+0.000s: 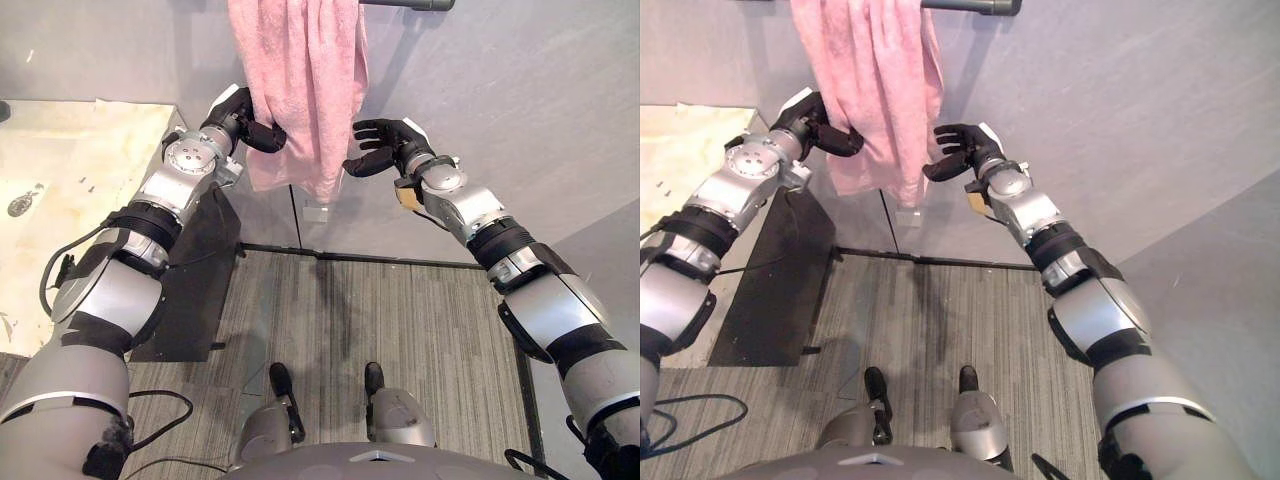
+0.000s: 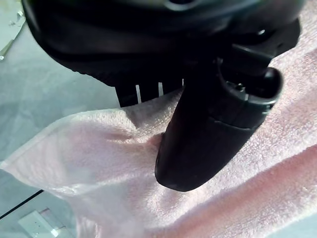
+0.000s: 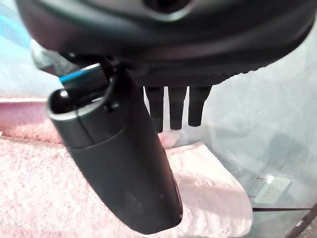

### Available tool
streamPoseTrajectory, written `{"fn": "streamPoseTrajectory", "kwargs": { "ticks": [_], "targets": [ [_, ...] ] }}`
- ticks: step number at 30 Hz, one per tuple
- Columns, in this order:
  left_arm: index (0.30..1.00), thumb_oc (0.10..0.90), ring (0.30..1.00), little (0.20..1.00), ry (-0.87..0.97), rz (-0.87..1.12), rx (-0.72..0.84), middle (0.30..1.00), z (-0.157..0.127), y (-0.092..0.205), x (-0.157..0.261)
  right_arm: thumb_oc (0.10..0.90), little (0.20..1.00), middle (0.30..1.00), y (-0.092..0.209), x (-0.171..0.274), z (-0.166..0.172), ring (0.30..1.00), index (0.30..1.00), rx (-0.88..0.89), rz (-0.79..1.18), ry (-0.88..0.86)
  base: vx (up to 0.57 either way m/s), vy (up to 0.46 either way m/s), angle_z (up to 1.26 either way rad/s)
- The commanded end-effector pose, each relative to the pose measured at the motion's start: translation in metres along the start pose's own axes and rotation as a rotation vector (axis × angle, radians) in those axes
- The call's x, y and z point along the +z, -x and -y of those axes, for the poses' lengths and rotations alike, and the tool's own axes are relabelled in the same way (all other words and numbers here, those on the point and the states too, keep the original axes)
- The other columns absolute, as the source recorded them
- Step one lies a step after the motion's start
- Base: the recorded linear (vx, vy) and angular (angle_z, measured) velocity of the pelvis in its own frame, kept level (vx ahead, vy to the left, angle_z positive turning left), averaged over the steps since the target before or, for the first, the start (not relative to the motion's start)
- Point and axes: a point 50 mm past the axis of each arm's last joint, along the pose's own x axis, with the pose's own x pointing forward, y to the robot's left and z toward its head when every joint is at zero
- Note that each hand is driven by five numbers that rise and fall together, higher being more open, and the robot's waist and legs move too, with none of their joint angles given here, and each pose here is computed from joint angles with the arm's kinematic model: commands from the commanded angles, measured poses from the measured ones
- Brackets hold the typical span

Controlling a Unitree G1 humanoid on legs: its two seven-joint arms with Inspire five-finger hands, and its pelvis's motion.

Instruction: Organize the bathroom.

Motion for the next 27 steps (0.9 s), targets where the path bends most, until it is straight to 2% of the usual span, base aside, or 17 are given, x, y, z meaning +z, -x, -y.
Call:
{"fn": "streamPoseTrajectory", "kwargs": {
  "ticks": [1, 11, 12, 19, 27],
  "targets": [
    [0.3, 0.4, 0.3, 0.3, -0.005, 0.177, 0.13, 0.3, -0.039, 0.001, 0.047, 0.8, 0.9, 0.9, -0.005, 0.082, 0.013, 0.9, 0.9, -0.05, 0.229, 0.076, 0.0, 0.0, 0.0],
    [0.3, 0.4, 0.3, 0.3, -0.026, 0.169, 0.125, 0.3, -0.038, 0.0, 0.047, 0.8, 0.9, 0.9, -0.009, 0.064, 0.021, 0.9, 0.9, -0.061, 0.121, 0.003, 0.0, 0.0, 0.0],
    [0.3, 0.4, 0.3, 0.3, -0.028, 0.162, 0.118, 0.3, -0.036, 0.0, 0.045, 0.8, 0.9, 0.9, -0.01, 0.06, 0.023, 0.9, 0.9, -0.064, 0.107, -0.053, 0.0, 0.0, 0.0],
    [0.3, 0.4, 0.3, 0.3, 0.01, 0.124, 0.09, 0.3, -0.026, 0.0, 0.03, 0.8, 0.9, 0.9, -0.01, 0.059, 0.019, 0.9, 0.9, -0.043, 0.157, -0.145, 0.0, 0.0, 0.0],
    [0.3, 0.4, 0.3, 0.3, 0.039, 0.113, 0.079, 0.3, -0.02, 0.001, 0.018, 0.8, 0.9, 0.9, -0.009, 0.061, 0.012, 0.9, 0.9, -0.051, 0.195, -0.158, 0.0, 0.0, 0.0]
  ]
}}
